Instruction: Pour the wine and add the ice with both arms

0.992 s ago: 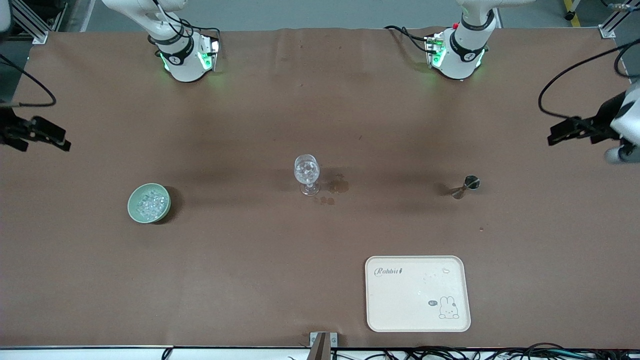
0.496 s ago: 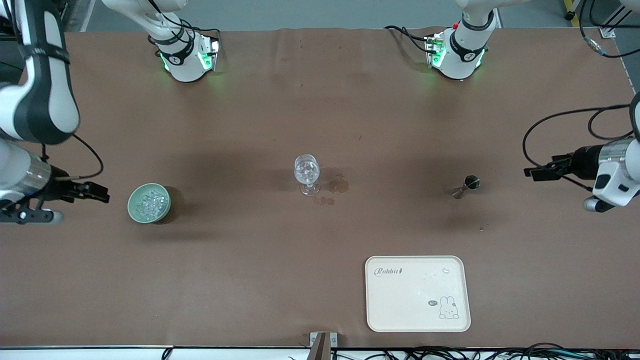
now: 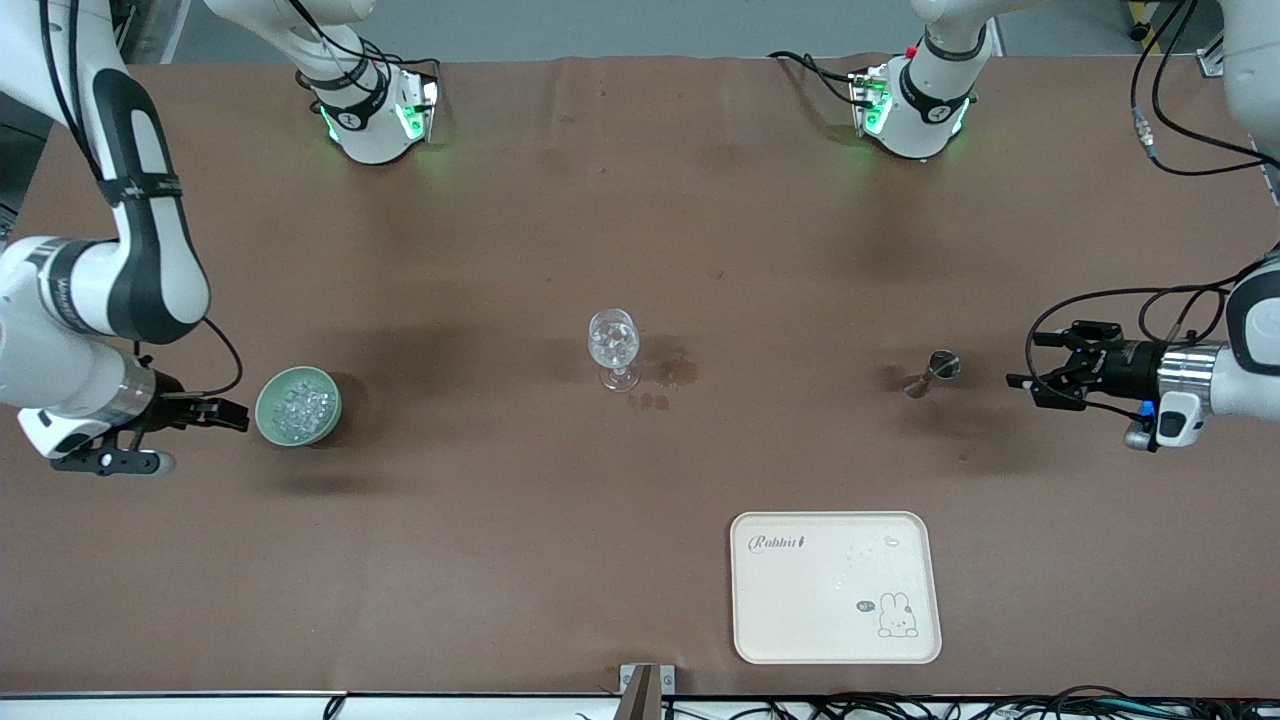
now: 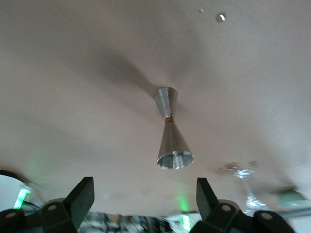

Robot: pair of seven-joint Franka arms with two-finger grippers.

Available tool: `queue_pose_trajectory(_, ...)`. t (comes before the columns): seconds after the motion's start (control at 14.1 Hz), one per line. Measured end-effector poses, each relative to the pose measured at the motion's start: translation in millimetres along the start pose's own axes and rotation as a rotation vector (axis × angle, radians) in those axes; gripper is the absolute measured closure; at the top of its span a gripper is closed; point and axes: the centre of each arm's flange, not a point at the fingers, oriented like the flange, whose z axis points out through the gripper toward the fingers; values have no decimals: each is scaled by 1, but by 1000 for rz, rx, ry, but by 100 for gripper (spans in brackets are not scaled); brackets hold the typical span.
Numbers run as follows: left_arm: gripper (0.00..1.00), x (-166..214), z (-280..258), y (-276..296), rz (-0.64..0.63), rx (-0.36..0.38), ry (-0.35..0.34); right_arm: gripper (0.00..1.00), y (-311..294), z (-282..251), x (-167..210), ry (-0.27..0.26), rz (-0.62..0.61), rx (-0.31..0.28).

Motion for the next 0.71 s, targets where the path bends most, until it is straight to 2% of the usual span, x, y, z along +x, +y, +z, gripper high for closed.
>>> queue_pose_trajectory(0.28, 13, 40, 38, -9, -139, -119, -147, 10, -7, 60, -24, 10, -9, -3)
queue_pose_trajectory(0.35, 13, 46, 47, -7, -200, -143, -185, 15, -12, 67, -27, 2, -14, -3)
queue_pose_trajectory(0.43, 13, 50, 56, -5, -251, -157, -216, 15, -17, 69, -29, -4, -19, -3)
queue_pose_trajectory(0.71, 18, 66, 80, -8, -317, -155, -266, 29, -30, 74, -32, -15, -20, -2)
